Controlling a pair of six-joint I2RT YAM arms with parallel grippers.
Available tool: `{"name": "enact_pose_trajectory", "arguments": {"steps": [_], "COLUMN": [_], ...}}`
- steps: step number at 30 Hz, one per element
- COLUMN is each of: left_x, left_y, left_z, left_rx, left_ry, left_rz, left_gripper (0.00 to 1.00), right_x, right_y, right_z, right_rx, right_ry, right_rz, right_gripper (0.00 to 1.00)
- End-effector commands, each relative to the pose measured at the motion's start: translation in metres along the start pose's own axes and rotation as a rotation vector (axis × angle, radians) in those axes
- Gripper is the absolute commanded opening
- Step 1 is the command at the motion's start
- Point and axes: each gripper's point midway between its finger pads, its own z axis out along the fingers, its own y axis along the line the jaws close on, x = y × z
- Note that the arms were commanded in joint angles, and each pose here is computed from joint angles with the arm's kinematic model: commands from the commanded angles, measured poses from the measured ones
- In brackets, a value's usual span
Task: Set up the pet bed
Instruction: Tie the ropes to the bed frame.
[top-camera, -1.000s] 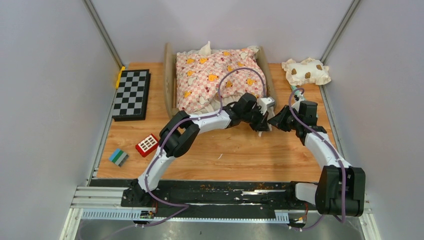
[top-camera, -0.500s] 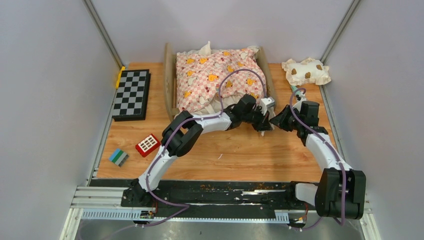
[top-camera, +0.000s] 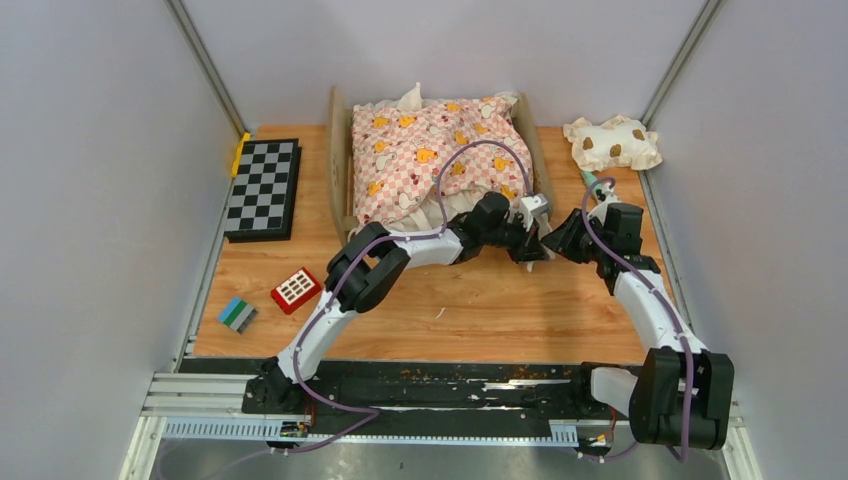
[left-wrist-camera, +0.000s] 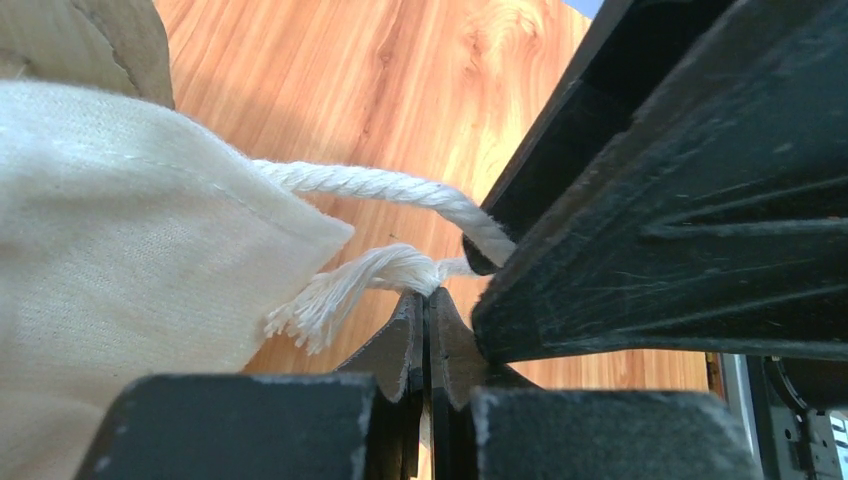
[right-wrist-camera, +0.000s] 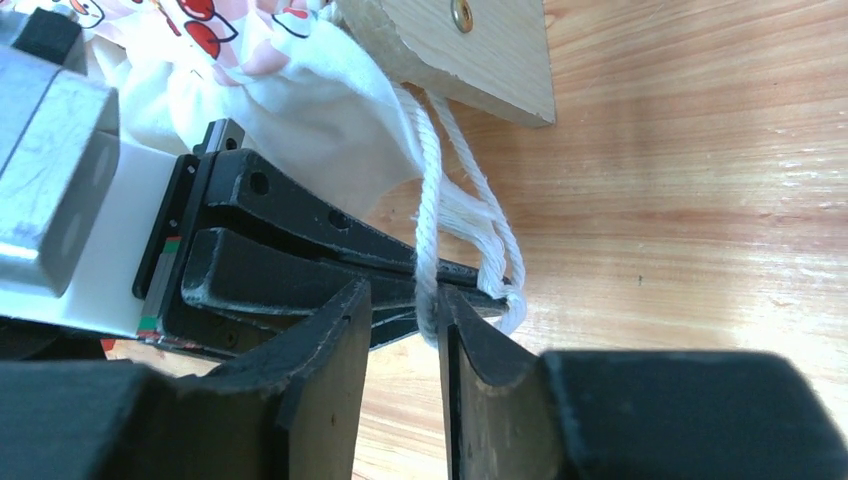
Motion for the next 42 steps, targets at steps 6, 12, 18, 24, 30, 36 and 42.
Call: {"name": "enact_pose_trajectory", "arguments": {"steps": [6, 12, 18, 24, 30, 36, 42], "left_x": [-0.025, -0.027, -0.025, -0.020, -0.020, -0.027, -0.031], "left_y": [-0.003, -0.003, -0.001, -0.001, -0.009, -0.023, -0.029], "left_z": [0.009, 0.010, 0.009, 0.006, -0.003, -0.014, -0.019], "left_rx": [0.015, 0.019, 0.012, 0.014, 0.029, 0.051, 0.065], "left_ry": [-0.104, -0.116, -0.109, -0.097, -0.092, -0.101, -0.103], "left_rz": [0.032, 0.026, 0.021, 0.008, 0.013, 0.027, 0.036], "left_gripper": [0.00, 0.00, 0.00, 0.00, 0.00, 0.00, 0.00], "right_x": [0.001, 0.003, -0.010, -0.043, -0.031, -0.019, 0.001], "right_y": [0.015, 0.021, 0.003, -0.036, -0.073, -0.098, -0.097], "right_z": [-0.020, -0.017, -0.025, -0.038, -0.002, 0.025, 0.050], "right_rx": [-0.033, -0.082, -0.011, 0.207, 0.251, 0.261, 0.162], "right_ry": [-0.008, 0.007, -0.045, -0.227, -0.117, -0.024, 0.054], "right_rz": [-0.053, -0.049, -0.015, 0.052, 0.170, 0.270, 0.334], "right_gripper": [0.37, 0.38, 0.39, 0.36, 0.16, 0.09, 0.08]}}
